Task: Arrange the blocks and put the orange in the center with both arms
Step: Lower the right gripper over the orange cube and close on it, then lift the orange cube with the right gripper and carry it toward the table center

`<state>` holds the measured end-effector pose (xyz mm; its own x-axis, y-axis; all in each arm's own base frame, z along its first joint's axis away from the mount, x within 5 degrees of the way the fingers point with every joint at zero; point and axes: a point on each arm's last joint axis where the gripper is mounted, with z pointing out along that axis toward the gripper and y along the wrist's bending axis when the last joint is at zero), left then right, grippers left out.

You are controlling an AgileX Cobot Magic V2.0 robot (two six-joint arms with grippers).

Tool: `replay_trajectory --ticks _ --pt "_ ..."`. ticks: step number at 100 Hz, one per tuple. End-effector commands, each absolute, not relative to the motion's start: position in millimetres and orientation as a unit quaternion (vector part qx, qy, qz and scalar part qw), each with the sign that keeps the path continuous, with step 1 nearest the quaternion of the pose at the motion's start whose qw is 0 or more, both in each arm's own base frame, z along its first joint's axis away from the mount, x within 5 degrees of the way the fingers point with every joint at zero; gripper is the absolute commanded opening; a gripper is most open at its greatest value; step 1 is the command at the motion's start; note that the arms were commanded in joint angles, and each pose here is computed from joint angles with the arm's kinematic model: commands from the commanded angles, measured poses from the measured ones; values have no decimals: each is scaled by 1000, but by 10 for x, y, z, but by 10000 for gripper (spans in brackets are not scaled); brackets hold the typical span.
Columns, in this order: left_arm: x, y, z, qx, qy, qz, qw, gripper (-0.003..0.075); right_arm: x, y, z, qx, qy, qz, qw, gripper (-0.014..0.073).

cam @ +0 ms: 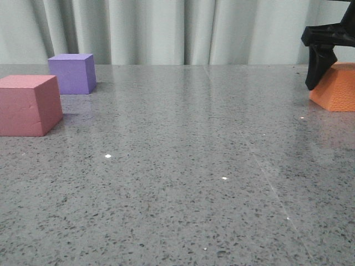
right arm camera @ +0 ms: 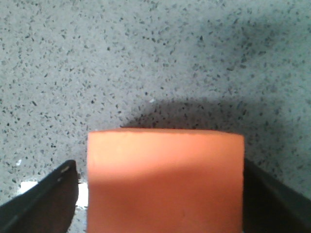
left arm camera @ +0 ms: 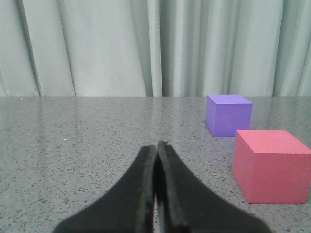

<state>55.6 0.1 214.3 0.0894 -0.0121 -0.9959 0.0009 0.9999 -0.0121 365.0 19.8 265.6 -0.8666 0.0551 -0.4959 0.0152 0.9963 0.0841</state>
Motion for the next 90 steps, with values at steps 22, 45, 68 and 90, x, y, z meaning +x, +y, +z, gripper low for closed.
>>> replay_trajectory --ticks 22,45,68,90 --pt "549 -17 2044 0 655 -16 755 -19 3632 200 2920 13 953 41 299 205" --pt "549 -17 2044 0 655 -16 755 -19 3615 201 2949 12 957 41 285 110" --pt "549 -17 2044 0 655 -16 755 -19 3550 423 3338 -6 948 60 312 110" --pt "549 -17 2044 0 655 -16 755 -19 3480 914 3535 -17 934 107 340 110"
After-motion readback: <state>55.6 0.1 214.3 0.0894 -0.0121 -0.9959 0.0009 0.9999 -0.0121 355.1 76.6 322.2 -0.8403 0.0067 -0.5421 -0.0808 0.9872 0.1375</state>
